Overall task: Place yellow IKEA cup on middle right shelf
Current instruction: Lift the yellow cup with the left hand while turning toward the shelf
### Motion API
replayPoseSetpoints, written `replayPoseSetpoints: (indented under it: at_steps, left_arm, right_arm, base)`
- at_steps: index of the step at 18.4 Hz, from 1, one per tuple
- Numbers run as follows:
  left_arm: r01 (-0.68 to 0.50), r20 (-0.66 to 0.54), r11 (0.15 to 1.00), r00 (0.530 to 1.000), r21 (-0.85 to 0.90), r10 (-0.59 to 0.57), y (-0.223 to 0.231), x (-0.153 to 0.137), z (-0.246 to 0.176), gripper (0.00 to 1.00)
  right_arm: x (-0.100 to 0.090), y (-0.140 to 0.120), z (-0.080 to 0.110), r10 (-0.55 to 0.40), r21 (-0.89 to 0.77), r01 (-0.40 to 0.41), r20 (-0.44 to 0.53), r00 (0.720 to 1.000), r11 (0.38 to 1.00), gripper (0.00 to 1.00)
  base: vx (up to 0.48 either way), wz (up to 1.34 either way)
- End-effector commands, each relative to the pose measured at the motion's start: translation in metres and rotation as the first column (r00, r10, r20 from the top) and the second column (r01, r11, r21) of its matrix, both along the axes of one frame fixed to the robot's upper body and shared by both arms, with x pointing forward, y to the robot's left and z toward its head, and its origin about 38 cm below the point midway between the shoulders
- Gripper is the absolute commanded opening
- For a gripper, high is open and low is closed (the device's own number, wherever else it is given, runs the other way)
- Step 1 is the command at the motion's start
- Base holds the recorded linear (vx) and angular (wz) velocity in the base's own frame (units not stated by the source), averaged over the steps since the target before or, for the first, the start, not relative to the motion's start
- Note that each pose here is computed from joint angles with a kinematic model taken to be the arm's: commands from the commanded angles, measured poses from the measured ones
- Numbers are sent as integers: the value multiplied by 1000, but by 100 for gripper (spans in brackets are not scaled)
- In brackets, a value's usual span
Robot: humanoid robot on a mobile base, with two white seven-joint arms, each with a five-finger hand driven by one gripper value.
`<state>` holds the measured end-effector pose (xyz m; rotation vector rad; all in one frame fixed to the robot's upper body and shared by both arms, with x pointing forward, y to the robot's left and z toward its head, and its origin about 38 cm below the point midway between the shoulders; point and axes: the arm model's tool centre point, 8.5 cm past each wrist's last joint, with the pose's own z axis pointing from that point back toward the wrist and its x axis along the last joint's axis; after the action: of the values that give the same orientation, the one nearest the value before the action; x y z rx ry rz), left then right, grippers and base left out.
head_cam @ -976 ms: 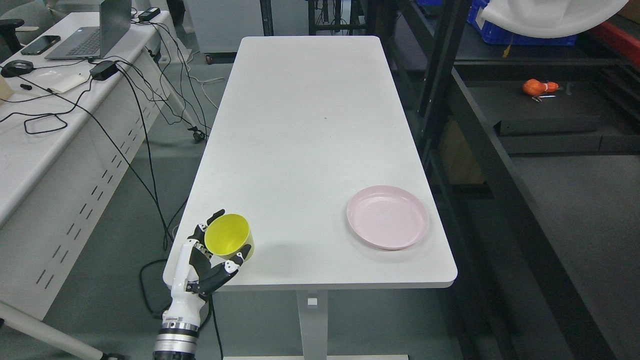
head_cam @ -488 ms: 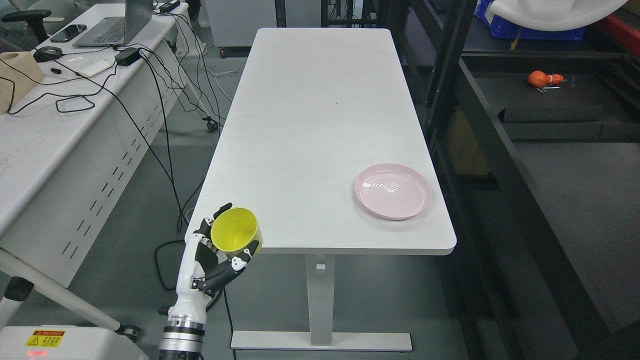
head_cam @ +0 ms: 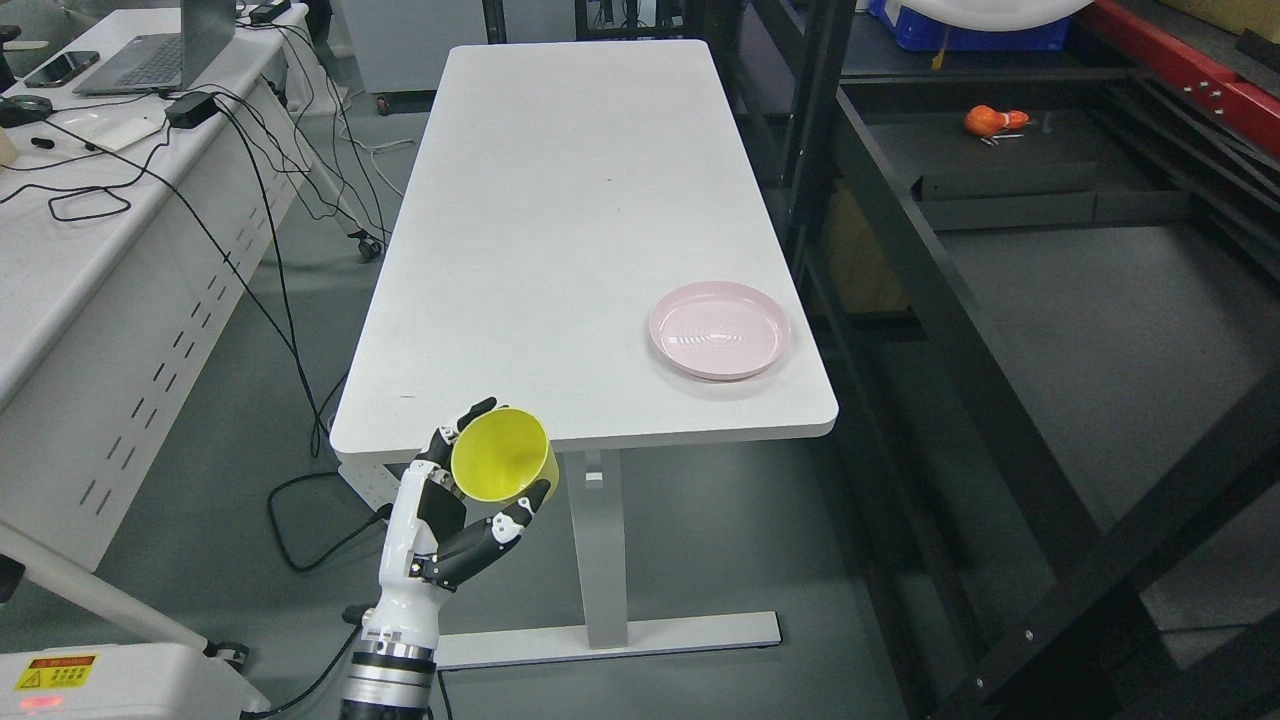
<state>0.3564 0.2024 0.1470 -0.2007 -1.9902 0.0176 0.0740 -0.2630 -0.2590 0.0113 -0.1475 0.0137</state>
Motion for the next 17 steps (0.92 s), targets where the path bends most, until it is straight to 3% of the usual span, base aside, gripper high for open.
replayPoseSetpoints:
  at_steps: [1, 17]
  left_arm:
    - [66, 0, 998, 998, 13, -66, -19, -8, -1, 1]
    - [156, 18, 988, 988, 7, -156, -51, -16, -1, 1]
  right_arm:
    - [-6, -28, 2, -39, -223, 37, -1, 999, 974, 99]
    - [-6, -28, 2, -39, -223, 37, -1, 999, 974, 99]
  base:
    - [-157, -242]
    - [-151, -309]
